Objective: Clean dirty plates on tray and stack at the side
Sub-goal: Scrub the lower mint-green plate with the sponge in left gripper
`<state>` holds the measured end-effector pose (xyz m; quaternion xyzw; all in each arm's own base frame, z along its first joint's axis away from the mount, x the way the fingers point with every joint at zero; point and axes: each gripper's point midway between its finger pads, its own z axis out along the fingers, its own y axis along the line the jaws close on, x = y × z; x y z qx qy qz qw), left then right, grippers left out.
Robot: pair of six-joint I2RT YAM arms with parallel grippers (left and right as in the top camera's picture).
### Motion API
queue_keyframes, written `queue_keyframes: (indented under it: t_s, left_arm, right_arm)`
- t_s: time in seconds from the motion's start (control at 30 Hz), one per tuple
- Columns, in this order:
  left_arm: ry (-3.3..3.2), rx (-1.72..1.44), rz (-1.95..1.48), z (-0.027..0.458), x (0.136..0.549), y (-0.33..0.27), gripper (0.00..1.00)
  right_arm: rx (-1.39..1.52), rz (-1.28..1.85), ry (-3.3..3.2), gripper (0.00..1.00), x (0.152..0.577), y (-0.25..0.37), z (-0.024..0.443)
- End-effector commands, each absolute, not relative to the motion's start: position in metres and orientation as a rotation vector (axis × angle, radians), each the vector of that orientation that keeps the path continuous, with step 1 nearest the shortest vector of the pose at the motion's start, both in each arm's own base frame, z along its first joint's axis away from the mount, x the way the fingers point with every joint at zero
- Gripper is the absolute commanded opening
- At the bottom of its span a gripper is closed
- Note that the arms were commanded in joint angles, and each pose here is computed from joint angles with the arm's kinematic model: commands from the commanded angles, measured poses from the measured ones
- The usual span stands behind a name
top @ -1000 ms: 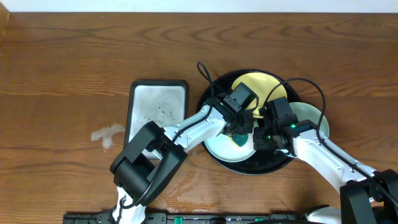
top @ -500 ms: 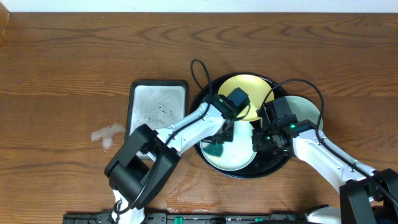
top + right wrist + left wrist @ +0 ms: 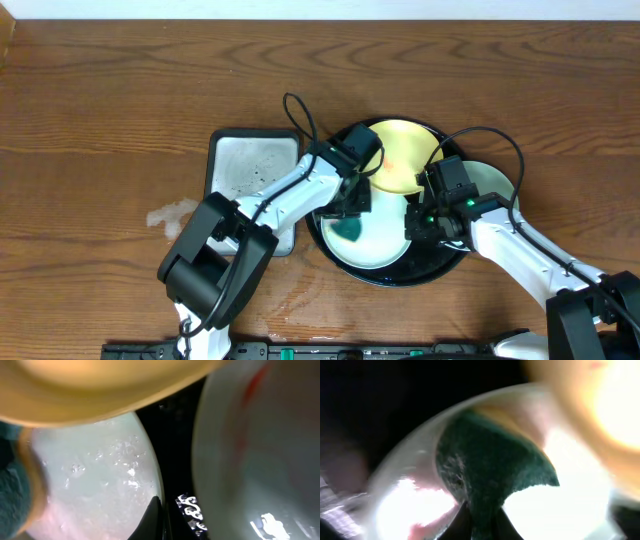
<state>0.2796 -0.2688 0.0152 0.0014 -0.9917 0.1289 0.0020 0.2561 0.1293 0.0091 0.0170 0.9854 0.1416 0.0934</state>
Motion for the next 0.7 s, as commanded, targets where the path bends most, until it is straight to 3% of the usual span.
queue_keyframes:
  t_s: [0.0, 0.4, 0.67]
  left_arm:
    - [-2.928, -0.075, 0.658, 0.015, 0.245, -0.314, 0.07]
    - [-2.933, -0.198, 0.687, 0.017, 0.221, -0.346, 0.07]
    - [-3.146, -0.046, 0.108, -0.004, 0.254, -0.257, 0.08]
  right_arm:
    - [0.141, 0.379, 2.929, 0.01, 0.256, 0.124, 0.005]
    - [0.18, 0.389, 2.919, 0.01, 0.259, 0.125, 0.006]
    - [0.182, 0.384, 2.929, 0.01, 0.256, 0.124, 0.005]
